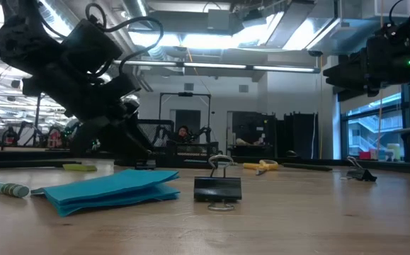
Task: Pick and place office supplies into organizer
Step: Put the left black binder clip into the black desk organizer
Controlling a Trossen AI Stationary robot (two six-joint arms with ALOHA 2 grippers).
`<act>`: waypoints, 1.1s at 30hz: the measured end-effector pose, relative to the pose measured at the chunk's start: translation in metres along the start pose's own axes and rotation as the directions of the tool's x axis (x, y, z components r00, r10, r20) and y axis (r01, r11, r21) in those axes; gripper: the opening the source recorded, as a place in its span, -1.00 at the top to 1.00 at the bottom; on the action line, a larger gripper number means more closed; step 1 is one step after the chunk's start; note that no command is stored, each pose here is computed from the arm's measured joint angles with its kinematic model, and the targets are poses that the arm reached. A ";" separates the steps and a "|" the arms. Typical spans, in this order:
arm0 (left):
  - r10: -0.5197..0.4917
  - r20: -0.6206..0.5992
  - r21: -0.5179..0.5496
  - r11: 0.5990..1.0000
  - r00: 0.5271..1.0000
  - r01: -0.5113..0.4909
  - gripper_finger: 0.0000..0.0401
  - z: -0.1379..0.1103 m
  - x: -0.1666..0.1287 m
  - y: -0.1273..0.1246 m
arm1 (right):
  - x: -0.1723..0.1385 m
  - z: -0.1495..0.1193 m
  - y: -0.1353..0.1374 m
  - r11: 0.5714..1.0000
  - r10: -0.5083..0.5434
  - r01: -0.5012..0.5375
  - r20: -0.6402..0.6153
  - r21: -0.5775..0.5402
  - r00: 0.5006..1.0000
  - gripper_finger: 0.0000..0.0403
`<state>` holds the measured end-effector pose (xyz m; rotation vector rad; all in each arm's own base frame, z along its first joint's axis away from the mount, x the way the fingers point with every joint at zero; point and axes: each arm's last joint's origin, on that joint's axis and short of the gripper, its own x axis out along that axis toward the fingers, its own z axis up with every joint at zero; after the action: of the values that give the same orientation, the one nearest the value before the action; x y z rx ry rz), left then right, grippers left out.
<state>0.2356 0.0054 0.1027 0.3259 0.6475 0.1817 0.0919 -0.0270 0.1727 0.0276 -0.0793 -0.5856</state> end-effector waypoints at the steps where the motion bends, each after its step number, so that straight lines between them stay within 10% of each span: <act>1: 0.000 0.000 0.000 1.000 1.000 0.000 0.35 0.000 0.000 0.000 | 0.000 0.000 0.000 1.000 0.000 0.000 0.000 0.000 1.000 -0.15; 18: -0.003 0.011 0.001 1.000 1.000 0.003 0.95 0.001 0.000 0.000 | 0.000 0.000 0.000 1.000 0.000 0.000 0.000 -0.001 1.000 -0.15; 33: 0.040 0.186 -0.055 0.998 0.982 -0.030 0.98 0.028 -0.024 0.014 | 0.000 0.000 0.000 1.000 0.000 0.000 0.000 -0.001 1.000 -0.15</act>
<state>0.2334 0.0052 0.1419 0.3000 0.4507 0.1988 0.0919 -0.0270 0.1728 0.0264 -0.0792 -0.5855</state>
